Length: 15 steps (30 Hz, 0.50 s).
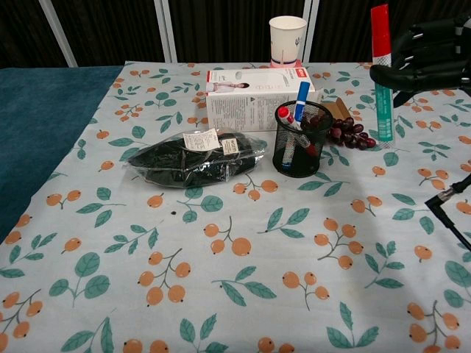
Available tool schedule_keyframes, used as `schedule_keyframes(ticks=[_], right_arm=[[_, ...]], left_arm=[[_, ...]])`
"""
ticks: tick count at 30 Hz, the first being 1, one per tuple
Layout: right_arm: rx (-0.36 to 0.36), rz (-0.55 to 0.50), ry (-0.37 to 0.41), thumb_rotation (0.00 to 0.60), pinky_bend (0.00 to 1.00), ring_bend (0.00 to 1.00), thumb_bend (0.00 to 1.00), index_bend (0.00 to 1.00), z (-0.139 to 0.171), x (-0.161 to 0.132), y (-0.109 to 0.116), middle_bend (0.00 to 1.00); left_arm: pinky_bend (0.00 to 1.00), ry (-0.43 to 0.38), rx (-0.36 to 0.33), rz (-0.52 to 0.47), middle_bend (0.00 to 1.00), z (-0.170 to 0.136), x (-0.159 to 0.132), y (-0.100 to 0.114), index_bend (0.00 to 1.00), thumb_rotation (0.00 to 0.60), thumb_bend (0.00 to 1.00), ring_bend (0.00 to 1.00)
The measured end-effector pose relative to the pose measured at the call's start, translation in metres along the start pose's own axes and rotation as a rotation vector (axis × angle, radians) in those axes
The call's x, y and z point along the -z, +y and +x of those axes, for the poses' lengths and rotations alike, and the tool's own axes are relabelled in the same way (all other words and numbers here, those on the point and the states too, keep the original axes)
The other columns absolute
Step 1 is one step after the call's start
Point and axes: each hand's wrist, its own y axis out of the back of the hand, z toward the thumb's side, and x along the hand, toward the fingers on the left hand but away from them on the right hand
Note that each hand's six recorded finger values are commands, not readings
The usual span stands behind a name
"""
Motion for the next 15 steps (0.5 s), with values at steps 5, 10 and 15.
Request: schedule_keyframes(ticks=[5,10,15], right_arm=[[0.012,-0.002,-0.011,0.6,0.5,0.52,0.44,0.82,-0.0022,0.0044,0.0034,0.63],[0.012,-0.01,-0.004,0.6,0.5,0.52,0.44,0.82,-0.0018,0.0024,0.0045,0.63],[0.011,-0.009,-0.004,0.6,0.5,0.52,0.44,0.82,-0.0016,0.002,0.0042,0.63]], left_arm=[[0.02,-0.003,0.001,-0.002,0.0,-0.0008,-0.0011,-0.0001,0.0,0.6,0.07,0.0],[0.02,0.0,-0.004,-0.005,0.0,-0.0011,-0.0004,0.0011,0.0,0.6,0.07,0.0],[0.02,-0.002,-0.003,-0.006,0.0,-0.0007,-0.0012,0.0007,0.0,0.6,0.07,0.0]])
